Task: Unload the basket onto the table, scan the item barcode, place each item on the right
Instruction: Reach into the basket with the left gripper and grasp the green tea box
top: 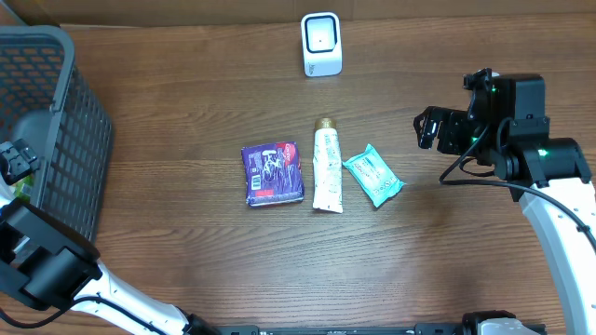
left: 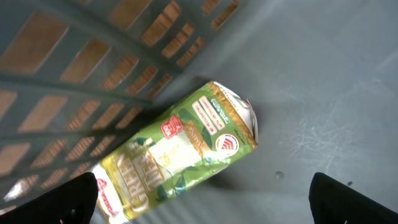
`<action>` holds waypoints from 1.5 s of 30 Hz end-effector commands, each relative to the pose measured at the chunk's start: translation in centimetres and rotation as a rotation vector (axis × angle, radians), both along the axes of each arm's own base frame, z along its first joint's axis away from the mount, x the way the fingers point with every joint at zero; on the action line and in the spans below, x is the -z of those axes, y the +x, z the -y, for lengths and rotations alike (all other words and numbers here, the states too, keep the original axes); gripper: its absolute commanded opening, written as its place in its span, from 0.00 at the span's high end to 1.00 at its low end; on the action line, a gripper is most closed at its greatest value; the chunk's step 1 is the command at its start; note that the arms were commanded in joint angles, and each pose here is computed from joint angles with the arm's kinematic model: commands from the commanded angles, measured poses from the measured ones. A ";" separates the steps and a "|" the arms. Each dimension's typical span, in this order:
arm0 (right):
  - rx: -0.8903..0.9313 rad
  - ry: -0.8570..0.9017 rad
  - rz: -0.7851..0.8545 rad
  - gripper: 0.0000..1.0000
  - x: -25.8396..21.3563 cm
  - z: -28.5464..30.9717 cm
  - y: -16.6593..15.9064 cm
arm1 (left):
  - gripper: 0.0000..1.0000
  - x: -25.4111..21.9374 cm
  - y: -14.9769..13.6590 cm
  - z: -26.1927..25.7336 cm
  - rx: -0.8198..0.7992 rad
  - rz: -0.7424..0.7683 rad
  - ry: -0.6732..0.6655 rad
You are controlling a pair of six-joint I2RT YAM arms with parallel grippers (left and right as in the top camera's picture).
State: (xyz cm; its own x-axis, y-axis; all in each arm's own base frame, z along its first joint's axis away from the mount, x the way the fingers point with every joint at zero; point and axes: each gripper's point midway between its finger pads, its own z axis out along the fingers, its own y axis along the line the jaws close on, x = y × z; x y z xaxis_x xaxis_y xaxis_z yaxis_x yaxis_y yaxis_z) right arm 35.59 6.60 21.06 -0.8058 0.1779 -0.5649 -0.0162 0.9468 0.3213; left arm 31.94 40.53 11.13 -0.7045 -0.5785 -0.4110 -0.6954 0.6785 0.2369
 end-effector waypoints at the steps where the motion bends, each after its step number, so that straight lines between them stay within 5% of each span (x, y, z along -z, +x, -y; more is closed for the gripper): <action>1: 0.000 -0.002 0.030 0.00 -1.0 0.2 0.5 | 0.00 1.6 -0.1 0.2 0.130 -0.094 0.006; 18: 0.000 -0.002 0.030 0.00 -1.0 0.2 0.5 | 0.00 8.5 -0.1 0.3 0.212 -0.176 -0.092; 26: 0.000 -0.002 0.030 0.00 -1.0 0.2 0.5 | 0.11 10.0 0.1 0.9 0.222 -0.194 -0.118; 38: 0.000 -0.002 0.030 0.00 -1.0 0.2 0.5 | 0.77 10.5 1.7 3.5 0.257 -0.098 -0.235; 40: 0.000 -0.002 0.030 0.00 -1.0 0.2 0.5 | 0.95 10.5 2.0 3.9 0.263 -0.089 -0.242; 45: 0.000 -0.002 0.030 0.00 -1.0 0.2 0.5 | 0.96 9.4 3.4 5.0 0.290 -0.094 -0.245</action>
